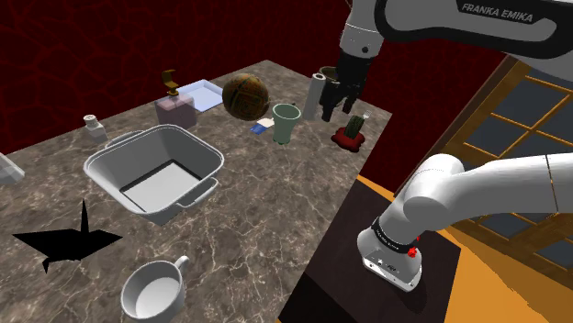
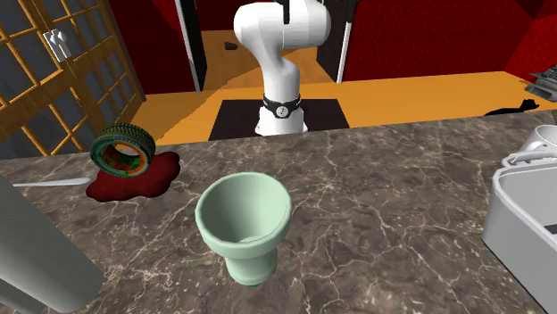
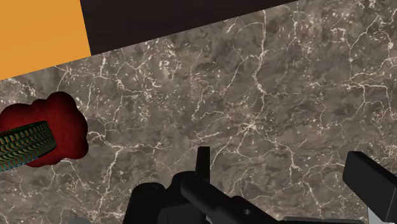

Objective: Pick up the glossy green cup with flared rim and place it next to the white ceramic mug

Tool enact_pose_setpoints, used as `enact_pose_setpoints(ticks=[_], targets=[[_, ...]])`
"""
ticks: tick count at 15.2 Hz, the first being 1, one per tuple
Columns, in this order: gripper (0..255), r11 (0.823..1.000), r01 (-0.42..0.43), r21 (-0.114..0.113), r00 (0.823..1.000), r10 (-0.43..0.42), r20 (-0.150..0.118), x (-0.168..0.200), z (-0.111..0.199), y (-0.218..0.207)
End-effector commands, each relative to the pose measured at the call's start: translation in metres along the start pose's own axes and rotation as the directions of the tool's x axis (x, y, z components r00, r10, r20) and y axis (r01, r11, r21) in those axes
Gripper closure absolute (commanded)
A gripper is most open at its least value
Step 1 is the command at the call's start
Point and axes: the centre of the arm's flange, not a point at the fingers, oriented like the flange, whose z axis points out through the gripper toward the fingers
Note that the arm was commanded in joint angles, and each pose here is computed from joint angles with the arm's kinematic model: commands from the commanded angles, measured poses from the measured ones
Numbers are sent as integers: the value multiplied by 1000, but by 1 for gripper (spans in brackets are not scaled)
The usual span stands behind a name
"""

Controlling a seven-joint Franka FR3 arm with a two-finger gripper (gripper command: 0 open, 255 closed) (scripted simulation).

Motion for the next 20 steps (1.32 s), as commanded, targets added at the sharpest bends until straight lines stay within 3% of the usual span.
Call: enact_pose_setpoints(ticks=[1,20], targets=[[0,1000,0,0,1000,0,0,0,0,0],[0,996,-43,78,999,45,-14,205,92,119]])
